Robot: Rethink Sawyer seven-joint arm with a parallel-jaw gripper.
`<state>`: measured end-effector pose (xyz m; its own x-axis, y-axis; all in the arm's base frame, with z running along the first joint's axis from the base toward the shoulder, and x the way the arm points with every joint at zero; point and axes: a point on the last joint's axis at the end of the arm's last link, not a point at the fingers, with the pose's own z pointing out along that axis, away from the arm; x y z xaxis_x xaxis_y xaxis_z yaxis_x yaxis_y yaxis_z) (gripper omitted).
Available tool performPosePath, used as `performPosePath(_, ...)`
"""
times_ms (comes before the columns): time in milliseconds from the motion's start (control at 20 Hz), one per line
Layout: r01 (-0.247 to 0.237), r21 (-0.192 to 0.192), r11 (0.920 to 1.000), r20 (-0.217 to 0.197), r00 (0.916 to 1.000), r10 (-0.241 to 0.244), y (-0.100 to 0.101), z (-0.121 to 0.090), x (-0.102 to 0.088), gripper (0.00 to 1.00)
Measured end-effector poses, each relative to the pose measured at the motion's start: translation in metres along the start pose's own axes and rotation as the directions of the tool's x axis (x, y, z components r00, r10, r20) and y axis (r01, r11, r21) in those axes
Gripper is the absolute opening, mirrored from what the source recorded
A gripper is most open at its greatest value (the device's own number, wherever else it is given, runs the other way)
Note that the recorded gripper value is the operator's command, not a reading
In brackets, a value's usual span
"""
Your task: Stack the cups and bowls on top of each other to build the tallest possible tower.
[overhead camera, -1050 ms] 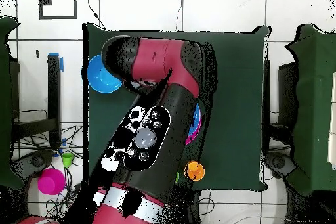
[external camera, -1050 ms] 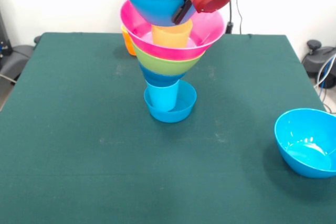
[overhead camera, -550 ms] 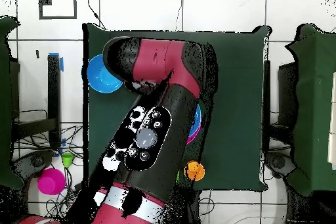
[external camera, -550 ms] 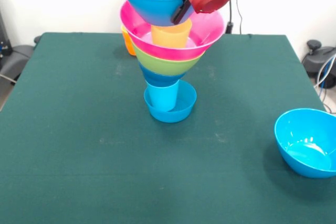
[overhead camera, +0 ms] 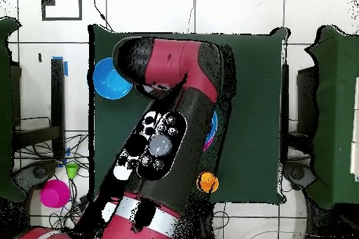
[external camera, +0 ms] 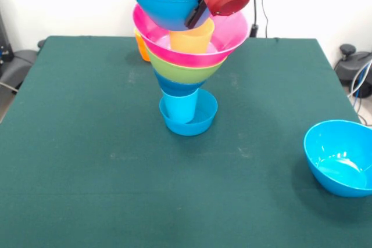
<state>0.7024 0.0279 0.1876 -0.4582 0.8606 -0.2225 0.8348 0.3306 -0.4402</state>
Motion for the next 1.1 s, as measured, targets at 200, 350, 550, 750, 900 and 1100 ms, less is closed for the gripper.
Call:
performPosePath(200, 0.002, -0.016, 0.9999, 0.012, 0.9999, -0.001, 0.005, -0.007, -0.003, 0.00)
performPosePath(350, 0.004, -0.033, 0.9994, 0.025, 0.9997, -0.003, 0.010, -0.015, -0.005, 0.00)
performPosePath(550, 0.006, -0.050, 0.9987, 0.038, 0.9993, -0.004, 0.015, -0.023, -0.008, 0.00)
performPosePath(750, 0.009, -0.061, 0.9981, 0.047, 0.9989, -0.006, 0.018, -0.028, -0.009, 0.00)
performPosePath(900, 0.011, -0.066, 0.9977, 0.052, 0.9986, -0.007, 0.021, -0.031, -0.010, 0.00)
performPosePath(1100, 0.013, -0.060, 0.9981, 0.051, 0.9987, -0.010, 0.022, -0.026, -0.008, 0.00)
